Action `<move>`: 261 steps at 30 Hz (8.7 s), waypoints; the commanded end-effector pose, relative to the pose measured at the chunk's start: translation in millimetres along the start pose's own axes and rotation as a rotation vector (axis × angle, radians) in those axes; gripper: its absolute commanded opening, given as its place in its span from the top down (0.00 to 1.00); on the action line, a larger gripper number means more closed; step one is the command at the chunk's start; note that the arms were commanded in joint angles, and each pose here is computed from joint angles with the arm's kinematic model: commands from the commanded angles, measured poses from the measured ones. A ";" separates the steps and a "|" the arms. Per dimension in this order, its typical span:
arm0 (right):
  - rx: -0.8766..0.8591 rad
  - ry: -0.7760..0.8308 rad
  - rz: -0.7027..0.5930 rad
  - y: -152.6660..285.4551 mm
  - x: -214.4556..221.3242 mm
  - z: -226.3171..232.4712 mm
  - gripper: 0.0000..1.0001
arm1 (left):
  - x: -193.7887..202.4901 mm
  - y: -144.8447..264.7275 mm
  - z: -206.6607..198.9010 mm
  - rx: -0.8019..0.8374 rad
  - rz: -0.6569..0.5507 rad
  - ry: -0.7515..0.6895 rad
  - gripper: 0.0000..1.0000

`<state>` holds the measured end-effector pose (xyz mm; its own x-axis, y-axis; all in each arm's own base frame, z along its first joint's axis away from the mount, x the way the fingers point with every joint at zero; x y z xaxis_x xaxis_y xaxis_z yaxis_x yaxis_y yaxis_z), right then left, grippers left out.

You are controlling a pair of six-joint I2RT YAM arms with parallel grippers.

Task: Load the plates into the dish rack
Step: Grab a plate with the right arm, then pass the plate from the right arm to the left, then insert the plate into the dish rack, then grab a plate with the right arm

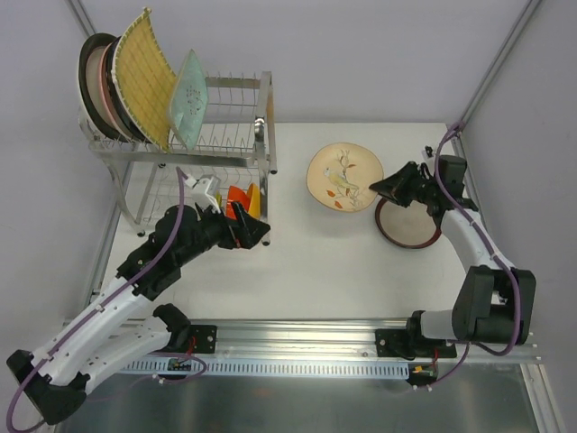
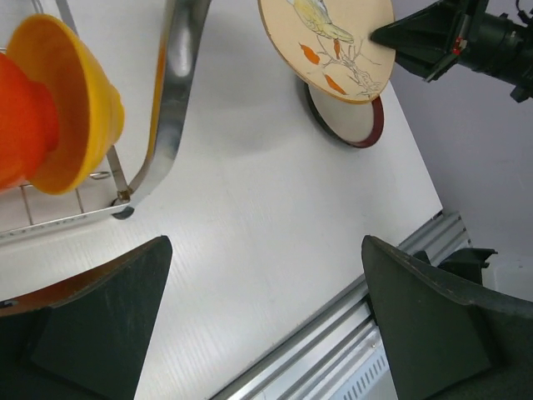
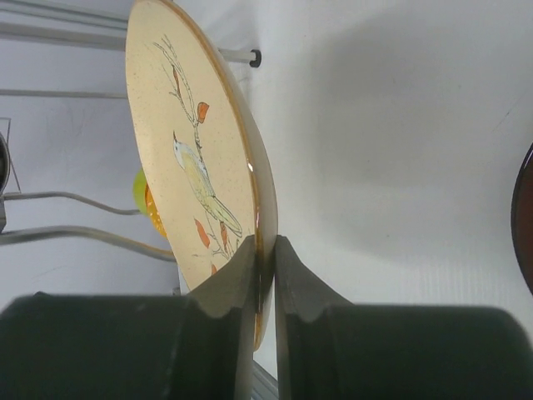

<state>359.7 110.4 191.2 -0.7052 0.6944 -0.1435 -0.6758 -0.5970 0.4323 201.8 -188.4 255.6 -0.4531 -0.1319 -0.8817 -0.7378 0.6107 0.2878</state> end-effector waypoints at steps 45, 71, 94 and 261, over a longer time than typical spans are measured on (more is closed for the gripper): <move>-0.473 0.224 0.286 85.9 155.6 79.1 0.99 | 18.2 -48.2 -68.3 -0.056 -0.092 0.106 0.42; -0.348 0.296 0.267 78.6 165.4 38.5 0.58 | 5.1 -35.6 -69.8 -0.025 -0.171 0.150 1.00; 0.148 0.336 -0.001 79.4 114.2 -52.8 0.00 | -46.0 -7.8 -92.2 0.098 -0.277 -0.184 1.00; 0.677 0.335 -0.237 85.3 38.7 -118.2 0.09 | -75.9 106.6 41.0 -0.238 -0.455 -0.381 0.01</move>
<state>240.6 52.9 112.4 -0.6863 0.5499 -0.4761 -0.6131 -0.0852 0.7854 185.8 -77.9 365.5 0.1718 0.0124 -0.9851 -0.9280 0.3375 -0.1576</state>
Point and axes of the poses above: each gripper's point midway between its finger pads, its own y axis back along the fingers, its own z axis along the line the jaws close on, x = y × z, the point moved 1 cm from there along y, back along the fingers, and after that the axes turned 14 degrees about -y, right-handed, at the moved point
